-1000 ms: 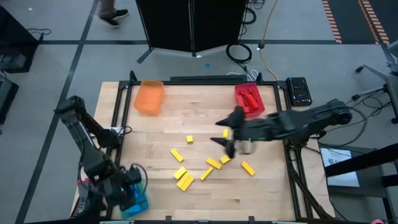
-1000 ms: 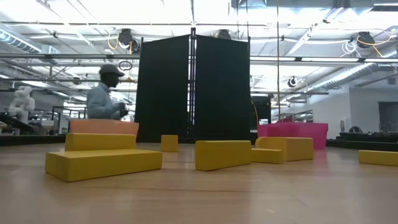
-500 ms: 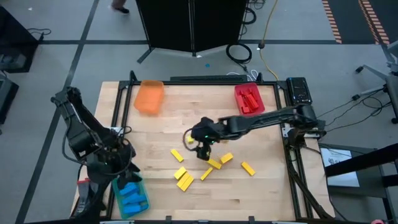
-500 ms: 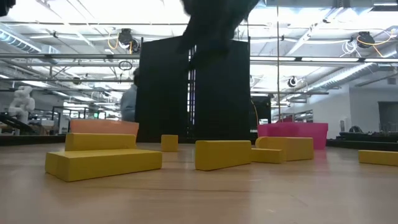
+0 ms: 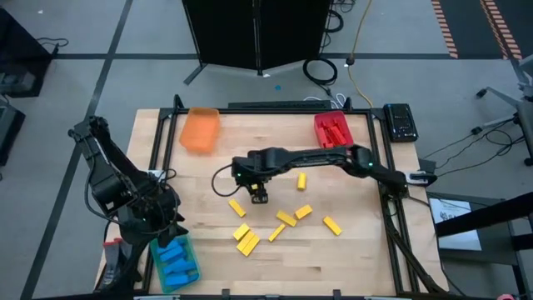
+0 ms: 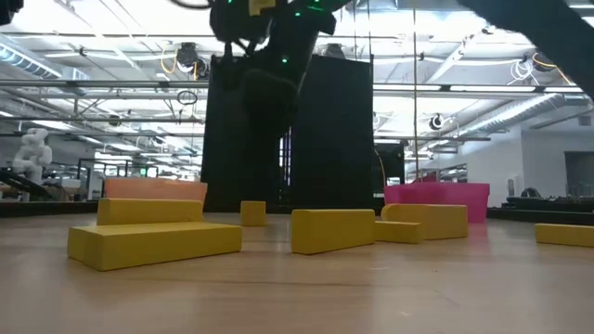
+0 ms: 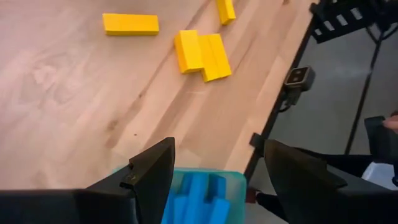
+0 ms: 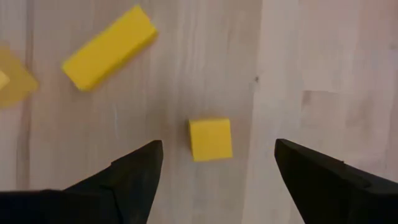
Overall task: Sort blocks
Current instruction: Put the yellow block into the orange transparent bin
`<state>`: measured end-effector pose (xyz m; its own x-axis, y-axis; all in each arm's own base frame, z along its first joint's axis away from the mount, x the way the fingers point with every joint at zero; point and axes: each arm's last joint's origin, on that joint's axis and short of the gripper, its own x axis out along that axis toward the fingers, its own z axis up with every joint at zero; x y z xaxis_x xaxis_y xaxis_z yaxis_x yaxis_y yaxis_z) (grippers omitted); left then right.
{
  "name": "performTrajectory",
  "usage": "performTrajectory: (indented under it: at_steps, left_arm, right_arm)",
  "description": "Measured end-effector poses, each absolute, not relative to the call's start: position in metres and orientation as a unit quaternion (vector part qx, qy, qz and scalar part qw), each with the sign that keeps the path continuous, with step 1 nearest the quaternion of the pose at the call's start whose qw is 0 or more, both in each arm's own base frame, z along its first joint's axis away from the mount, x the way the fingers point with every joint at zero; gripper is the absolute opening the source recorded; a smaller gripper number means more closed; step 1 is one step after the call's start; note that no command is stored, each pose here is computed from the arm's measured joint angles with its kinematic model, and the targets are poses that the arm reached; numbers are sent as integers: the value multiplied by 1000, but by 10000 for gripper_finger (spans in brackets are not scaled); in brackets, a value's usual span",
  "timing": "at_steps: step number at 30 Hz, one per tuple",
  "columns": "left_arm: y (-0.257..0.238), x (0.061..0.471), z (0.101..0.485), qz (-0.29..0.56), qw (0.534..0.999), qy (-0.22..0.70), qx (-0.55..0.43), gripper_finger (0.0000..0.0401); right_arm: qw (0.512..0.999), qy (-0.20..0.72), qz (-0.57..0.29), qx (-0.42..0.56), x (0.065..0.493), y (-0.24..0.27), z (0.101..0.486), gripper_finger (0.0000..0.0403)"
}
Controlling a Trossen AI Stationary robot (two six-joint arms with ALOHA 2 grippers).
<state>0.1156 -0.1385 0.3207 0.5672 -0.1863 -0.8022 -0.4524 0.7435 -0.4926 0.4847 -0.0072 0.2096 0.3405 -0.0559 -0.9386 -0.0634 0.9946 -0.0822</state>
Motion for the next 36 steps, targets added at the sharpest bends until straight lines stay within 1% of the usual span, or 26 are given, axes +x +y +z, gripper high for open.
performTrajectory:
  at_steps: [3, 6, 12, 15, 18, 26, 36]
  left_arm:
    - [-138, 115, 320, 86, 814, 460, -344, 253]
    - [-136, 114, 319, 93, 815, 462, -337, 253]
    - [-133, 113, 318, 107, 820, 460, -322, 253]
    - [-132, 112, 317, 115, 822, 460, -315, 253]
    - [-131, 112, 317, 119, 824, 459, -311, 253]
    - [-131, 112, 317, 120, 823, 459, -311, 253]
    - [-131, 112, 317, 119, 824, 459, -311, 253]
  right_arm:
    - [797, 600, 26, -66, 489, -9, 197, 306]
    - [789, 609, 38, -71, 493, -7, 183, 306]
    - [782, 618, 37, -70, 497, -8, 167, 306]
    - [789, 609, 34, -72, 499, -10, 168, 305]
    - [795, 602, 28, -69, 500, -14, 169, 294]
    - [812, 581, 11, -46, 505, -27, 170, 245]
    - [805, 592, 14, -28, 502, -29, 167, 229]
